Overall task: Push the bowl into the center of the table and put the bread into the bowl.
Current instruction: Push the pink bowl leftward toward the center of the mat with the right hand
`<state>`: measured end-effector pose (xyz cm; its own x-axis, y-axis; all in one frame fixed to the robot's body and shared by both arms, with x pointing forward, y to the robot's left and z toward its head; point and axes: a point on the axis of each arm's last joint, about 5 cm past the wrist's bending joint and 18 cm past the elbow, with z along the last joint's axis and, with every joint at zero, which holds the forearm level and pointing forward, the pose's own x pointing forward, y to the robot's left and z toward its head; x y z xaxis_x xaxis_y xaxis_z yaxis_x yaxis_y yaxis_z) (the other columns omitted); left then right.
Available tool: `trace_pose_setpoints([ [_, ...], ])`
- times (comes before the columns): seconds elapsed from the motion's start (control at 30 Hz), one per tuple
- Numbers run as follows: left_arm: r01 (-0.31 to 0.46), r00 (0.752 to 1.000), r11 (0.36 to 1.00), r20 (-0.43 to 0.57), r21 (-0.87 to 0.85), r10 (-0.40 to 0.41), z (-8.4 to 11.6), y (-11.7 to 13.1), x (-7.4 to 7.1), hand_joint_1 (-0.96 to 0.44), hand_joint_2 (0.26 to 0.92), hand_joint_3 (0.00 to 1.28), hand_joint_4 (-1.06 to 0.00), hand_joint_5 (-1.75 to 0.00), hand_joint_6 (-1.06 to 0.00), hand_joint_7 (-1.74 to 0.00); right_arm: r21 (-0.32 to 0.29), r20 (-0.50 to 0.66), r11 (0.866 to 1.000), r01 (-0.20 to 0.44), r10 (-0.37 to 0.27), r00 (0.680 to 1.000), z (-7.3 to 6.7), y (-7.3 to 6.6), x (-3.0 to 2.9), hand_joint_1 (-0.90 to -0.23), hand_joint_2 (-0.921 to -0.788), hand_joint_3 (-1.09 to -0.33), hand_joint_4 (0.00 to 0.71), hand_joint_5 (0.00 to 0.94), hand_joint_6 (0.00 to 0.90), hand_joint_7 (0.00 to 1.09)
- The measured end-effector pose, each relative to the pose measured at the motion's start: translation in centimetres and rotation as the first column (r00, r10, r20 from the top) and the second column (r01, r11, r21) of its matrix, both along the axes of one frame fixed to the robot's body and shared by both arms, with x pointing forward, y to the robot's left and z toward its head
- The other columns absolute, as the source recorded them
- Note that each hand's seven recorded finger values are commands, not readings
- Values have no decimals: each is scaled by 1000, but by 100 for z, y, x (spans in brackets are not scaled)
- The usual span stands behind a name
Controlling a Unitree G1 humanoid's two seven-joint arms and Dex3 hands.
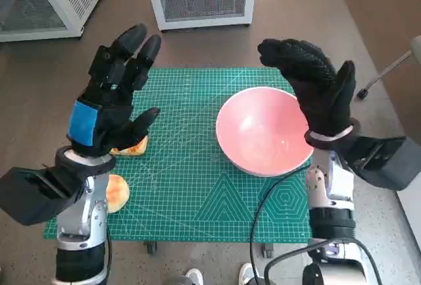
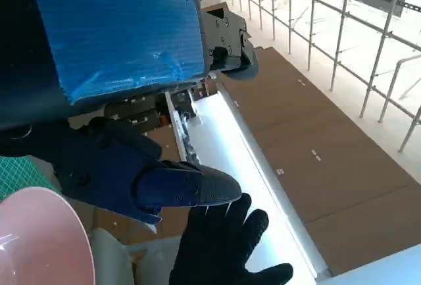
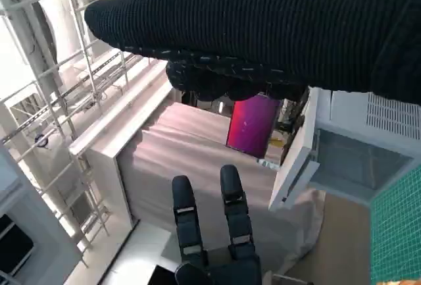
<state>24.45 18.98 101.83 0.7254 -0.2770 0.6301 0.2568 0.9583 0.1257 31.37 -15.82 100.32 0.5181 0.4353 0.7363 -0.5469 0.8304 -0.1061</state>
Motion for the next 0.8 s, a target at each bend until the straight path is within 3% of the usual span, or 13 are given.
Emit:
trace_pose_setpoints([
  [0.33,6,1000,1000,-3,2,-6,-8,-15,0,-590,921,319,-249,0,-99,-523,0,-2,1000,13,-13,1000,7,-53,-3,-611,-921,-607,256,0,411,1],
  [0.43,7,1000,1000,-6,2,-7,-18,-21,-3,-581,921,320,-250,0,-98,-522,1,-7,1000,31,-31,999,5,-121,4,-612,-921,-608,244,0,406,0],
  [0.57,9,1000,1000,-10,2,-9,-34,-32,-7,-584,921,321,-249,0,-98,-522,4,-45,996,88,-88,995,-50,-311,49,-608,-921,-607,224,0,394,0],
  [0.67,6,1000,1000,-14,0,-6,-47,-27,-15,-590,921,321,-249,0,-98,-522,6,-79,985,171,-170,982,-96,-458,77,-615,-921,-608,221,1,384,0],
  [0.8,4,1000,1000,-19,-1,-4,-60,-23,-20,-602,921,319,-249,0,-97,-522,6,-142,950,312,-308,941,-148,-621,103,-627,-921,-603,222,2,370,0],
])
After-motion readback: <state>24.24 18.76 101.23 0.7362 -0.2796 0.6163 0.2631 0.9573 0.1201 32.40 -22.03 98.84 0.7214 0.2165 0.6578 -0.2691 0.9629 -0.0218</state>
